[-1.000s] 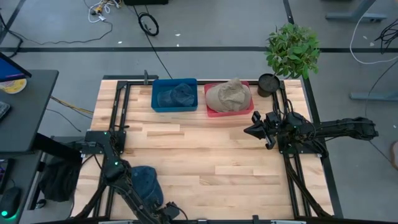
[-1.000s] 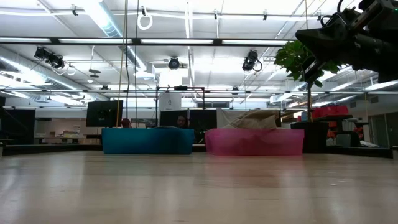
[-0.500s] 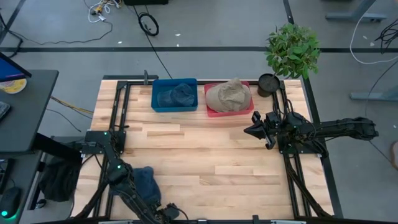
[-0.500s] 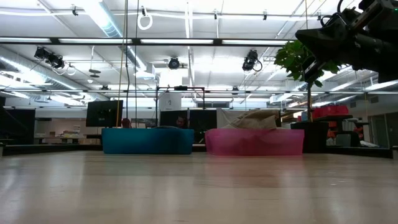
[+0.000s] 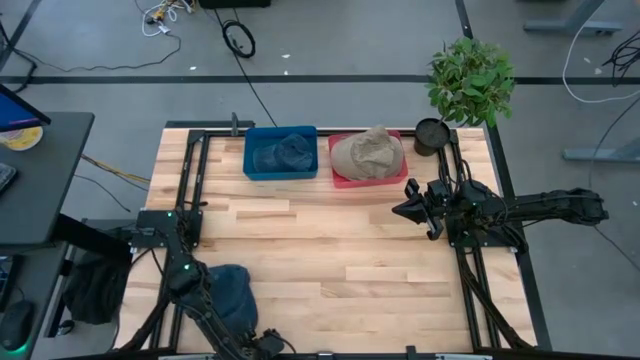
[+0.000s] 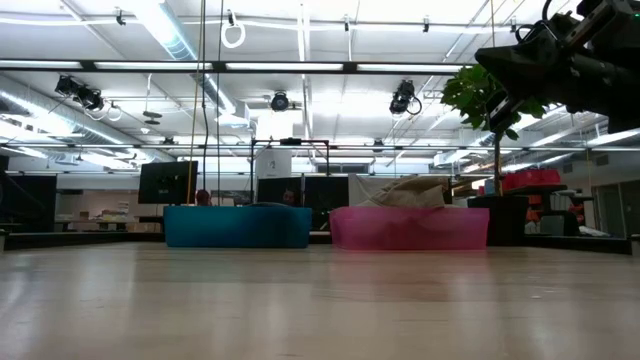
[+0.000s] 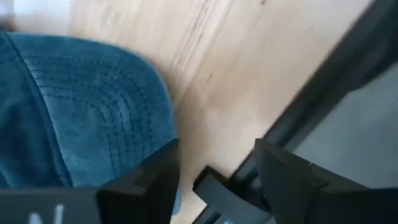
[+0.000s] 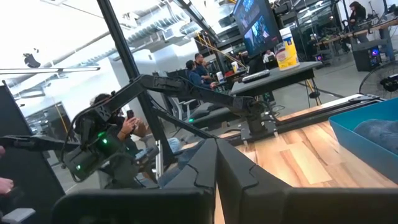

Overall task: Pick & Place hat
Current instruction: Put the blue cap into the blue bin

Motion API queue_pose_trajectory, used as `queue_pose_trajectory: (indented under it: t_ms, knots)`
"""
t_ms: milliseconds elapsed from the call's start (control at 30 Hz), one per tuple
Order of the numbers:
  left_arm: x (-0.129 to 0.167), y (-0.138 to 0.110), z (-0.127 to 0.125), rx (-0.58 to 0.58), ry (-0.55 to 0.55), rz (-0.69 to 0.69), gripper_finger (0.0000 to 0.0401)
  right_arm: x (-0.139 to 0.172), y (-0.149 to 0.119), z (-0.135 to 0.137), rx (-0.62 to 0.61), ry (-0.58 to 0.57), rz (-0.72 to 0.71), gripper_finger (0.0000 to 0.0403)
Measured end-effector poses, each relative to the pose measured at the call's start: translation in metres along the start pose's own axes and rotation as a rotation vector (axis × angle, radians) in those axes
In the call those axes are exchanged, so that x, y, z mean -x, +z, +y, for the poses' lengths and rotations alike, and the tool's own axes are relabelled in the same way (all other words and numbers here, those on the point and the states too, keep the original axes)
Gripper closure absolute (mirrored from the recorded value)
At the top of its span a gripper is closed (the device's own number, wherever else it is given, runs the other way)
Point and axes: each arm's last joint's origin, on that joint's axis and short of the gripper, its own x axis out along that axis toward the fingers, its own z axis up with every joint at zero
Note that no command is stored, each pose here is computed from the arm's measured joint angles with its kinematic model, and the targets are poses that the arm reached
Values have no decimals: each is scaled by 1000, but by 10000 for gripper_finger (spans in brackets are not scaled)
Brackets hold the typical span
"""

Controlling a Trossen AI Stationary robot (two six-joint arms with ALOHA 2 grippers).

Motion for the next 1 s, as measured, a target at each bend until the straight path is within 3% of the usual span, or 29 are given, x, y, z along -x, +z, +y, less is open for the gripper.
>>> queue_pose_trajectory:
  t_ms: [433,667,833,1000]
  knots:
    - [14,-5,5,-39,-24,-51,210,0,0,0,0,0,0,392]
    - [20,-4,8,-54,-20,-131,190,0,0,0,0,0,0,392]
    - [41,-15,13,132,-110,-192,184,0,0,0,0,0,1,392]
    - [60,-38,-6,460,-431,-327,193,0,0,0,0,1,0,392]
